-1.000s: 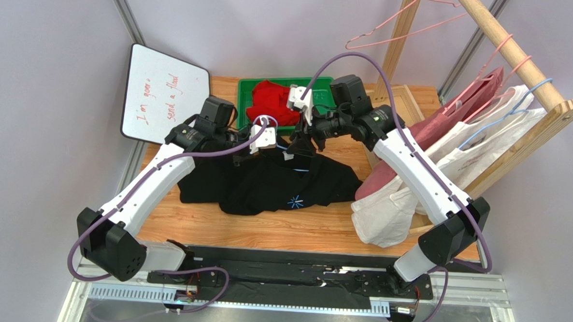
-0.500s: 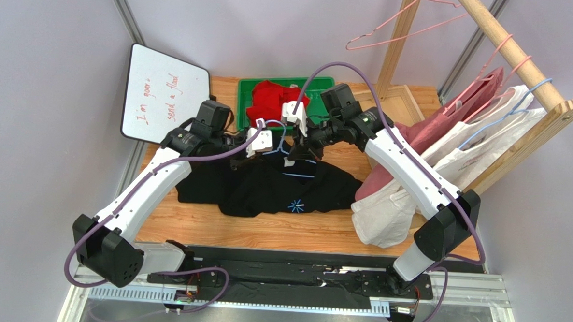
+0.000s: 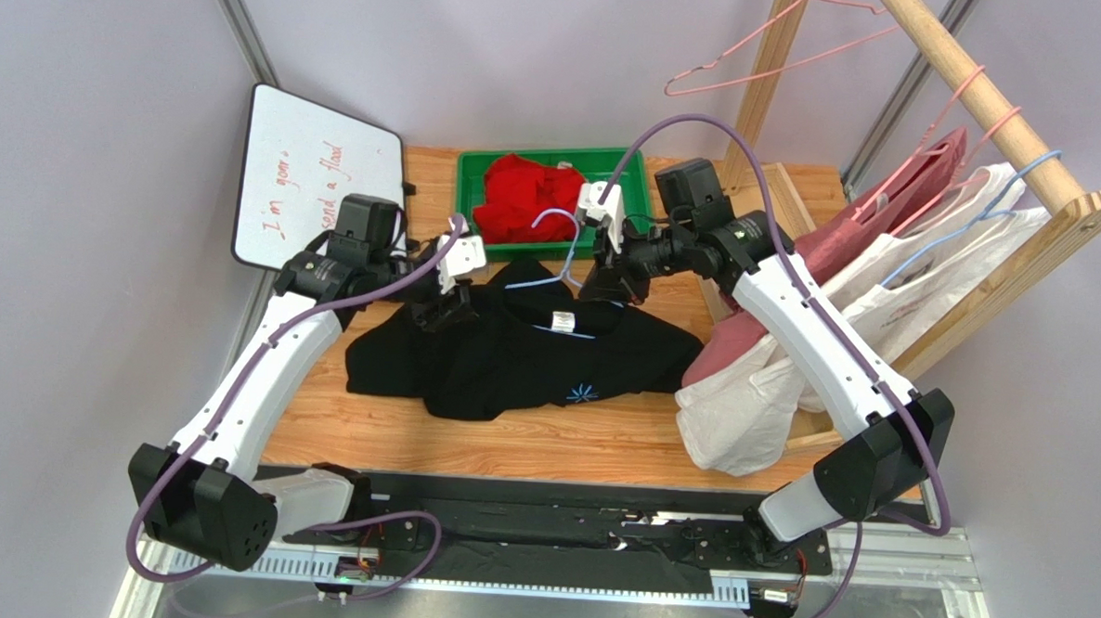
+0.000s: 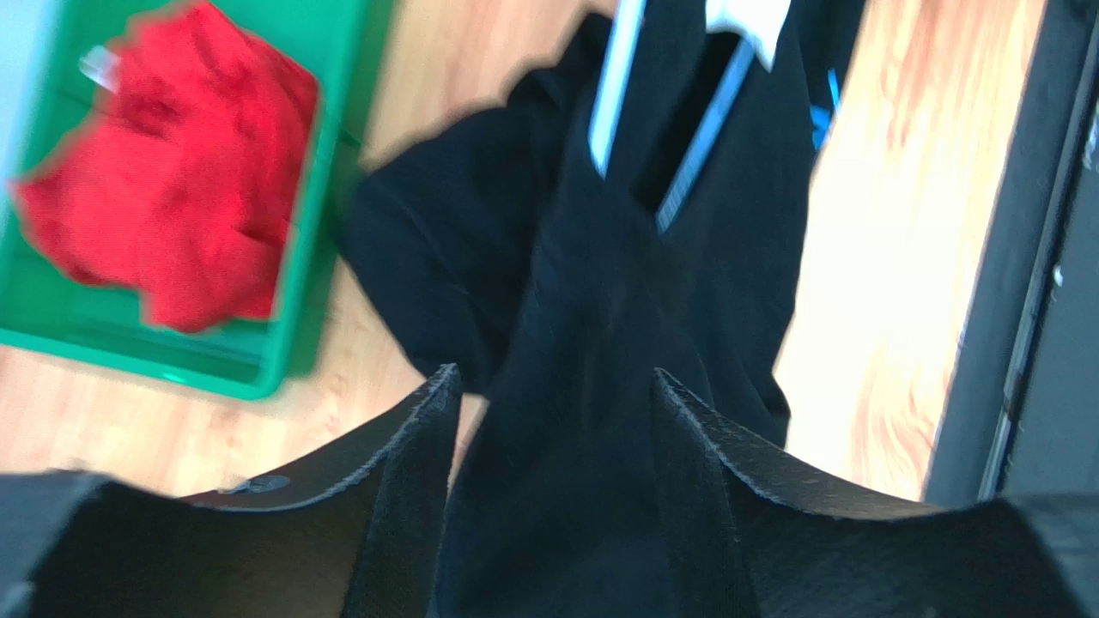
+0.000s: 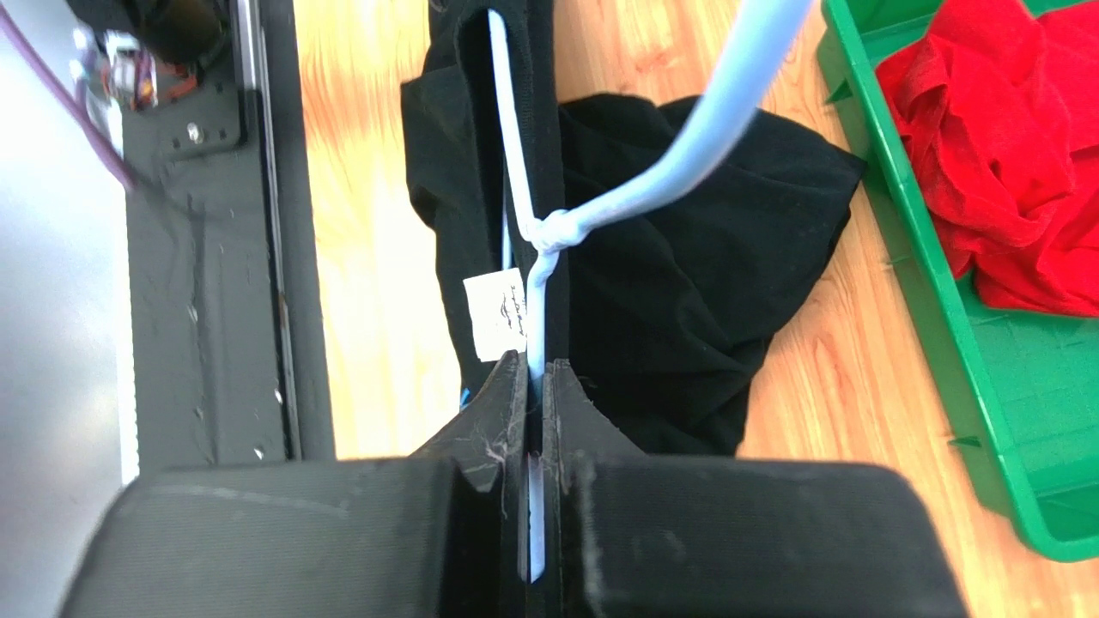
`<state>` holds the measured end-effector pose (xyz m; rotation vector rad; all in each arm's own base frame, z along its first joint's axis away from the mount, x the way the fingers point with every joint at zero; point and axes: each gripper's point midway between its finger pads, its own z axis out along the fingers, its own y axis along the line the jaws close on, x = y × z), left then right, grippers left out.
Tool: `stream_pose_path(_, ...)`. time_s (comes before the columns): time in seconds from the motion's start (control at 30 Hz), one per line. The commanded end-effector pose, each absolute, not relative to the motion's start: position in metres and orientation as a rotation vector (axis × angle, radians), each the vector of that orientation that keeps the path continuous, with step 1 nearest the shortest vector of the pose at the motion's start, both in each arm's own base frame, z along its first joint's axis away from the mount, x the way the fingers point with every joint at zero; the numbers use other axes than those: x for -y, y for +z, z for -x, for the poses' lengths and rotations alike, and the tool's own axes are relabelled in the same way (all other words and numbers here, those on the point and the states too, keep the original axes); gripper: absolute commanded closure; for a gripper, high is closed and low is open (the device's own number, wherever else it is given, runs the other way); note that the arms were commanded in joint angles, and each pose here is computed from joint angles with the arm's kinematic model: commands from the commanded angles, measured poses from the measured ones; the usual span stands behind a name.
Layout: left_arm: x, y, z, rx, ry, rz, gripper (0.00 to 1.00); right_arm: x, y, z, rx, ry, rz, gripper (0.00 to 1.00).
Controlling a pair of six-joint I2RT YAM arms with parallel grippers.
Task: Place the t-shirt on the hanger
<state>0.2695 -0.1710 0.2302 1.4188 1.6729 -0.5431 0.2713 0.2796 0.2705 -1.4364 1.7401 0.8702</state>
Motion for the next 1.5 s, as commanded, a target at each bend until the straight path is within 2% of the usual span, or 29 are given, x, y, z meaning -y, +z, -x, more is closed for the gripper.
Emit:
stream_pose_path(0.0,0.189,0.298,-0.284,-1.511,-0.518,-1.324,0.37,-0.292,0.309,-0.274,-1.693,0.898,1.297,1.00)
stream_pose_path(0.17,0.223,0.316,-0.283,-1.393,-0.452,-1.402,0.36,-0.297,0.327,-0.285,-1.742,0.860,1.129,1.00)
stream_pose_path(0.37,0.255,0.328,-0.299,-1.225,-0.305,-1.460,0.37,-0.300,0.340,-0.273,-1.772,0.875,1.045,1.00)
stream_pose_path(0.43,0.266,0.323,-0.300,-1.193,-0.281,-1.504,0.43,-0.300,0.343,-0.265,-1.763,0.885,1.048,1.00)
stream_pose_path(0.47,0.269,0.322,-0.301,-1.177,-0.270,-1.520,0.47,-0.301,0.337,-0.261,-1.780,0.896,1.047,1.00)
stream_pose_path(0.57,0.276,0.316,-0.305,-1.175,-0.262,-1.541,0.74,-0.300,0.328,-0.252,-1.789,0.888,1.053,1.00)
stream_pose_path(0.63,0.277,0.311,-0.304,-1.169,-0.256,-1.563,0.98,-0.299,0.331,-0.246,-1.782,0.907,1.046,1.00)
stream_pose_path(0.67,0.277,0.311,-0.305,-1.159,-0.251,-1.559,1.00,-0.299,0.330,-0.243,-1.784,0.914,1.051,0.99)
stream_pose_path(0.7,0.276,0.311,-0.304,-1.140,-0.241,-1.568,1.00,-0.297,0.330,-0.239,-1.805,0.929,1.055,0.90)
stream_pose_path(0.73,0.273,0.308,-0.300,-1.128,-0.237,-1.572,1.00,-0.295,0.331,-0.233,-1.810,0.974,1.071,0.75)
stream_pose_path(0.77,0.274,0.311,-0.295,-1.088,-0.256,-1.577,1.00,-0.292,0.331,-0.230,-1.827,0.999,1.069,0.45)
stream_pose_path(0.87,0.269,0.317,-0.284,-1.030,-0.327,-1.573,1.00,-0.275,0.333,-0.220,-1.868,1.112,1.058,0.18)
stream_pose_path(0.9,0.267,0.319,-0.282,-1.020,-0.351,-1.570,1.00,-0.268,0.328,-0.215,-1.899,1.134,1.070,0.16)
stream_pose_path(1.03,0.261,0.326,-0.275,-0.955,-0.377,-1.579,1.00,-0.253,0.323,-0.181,-1.939,1.311,1.149,0.26)
stream_pose_path(1.2,0.268,0.335,-0.266,-0.895,-0.438,-1.573,1.00,-0.252,0.312,-0.158,-1.988,1.456,1.135,0.28)
stream_pose_path(1.3,0.270,0.337,-0.268,-0.902,-0.455,-1.565,1.00,-0.256,0.313,-0.155,-1.965,1.511,1.136,0.46)
stream_pose_path(1.33,0.271,0.338,-0.270,-0.904,-0.451,-1.556,1.00,-0.258,0.315,-0.154,-1.976,1.531,1.125,0.60)
stream_pose_path(1.37,0.271,0.342,-0.272,-0.900,-0.446,-1.550,1.00,-0.260,0.318,-0.153,-1.965,1.544,1.124,0.67)
stream_pose_path(1.47,0.277,0.348,-0.280,-0.909,-0.457,-1.528,1.00,-0.266,0.328,-0.145,-1.948,1.595,1.120,0.83)
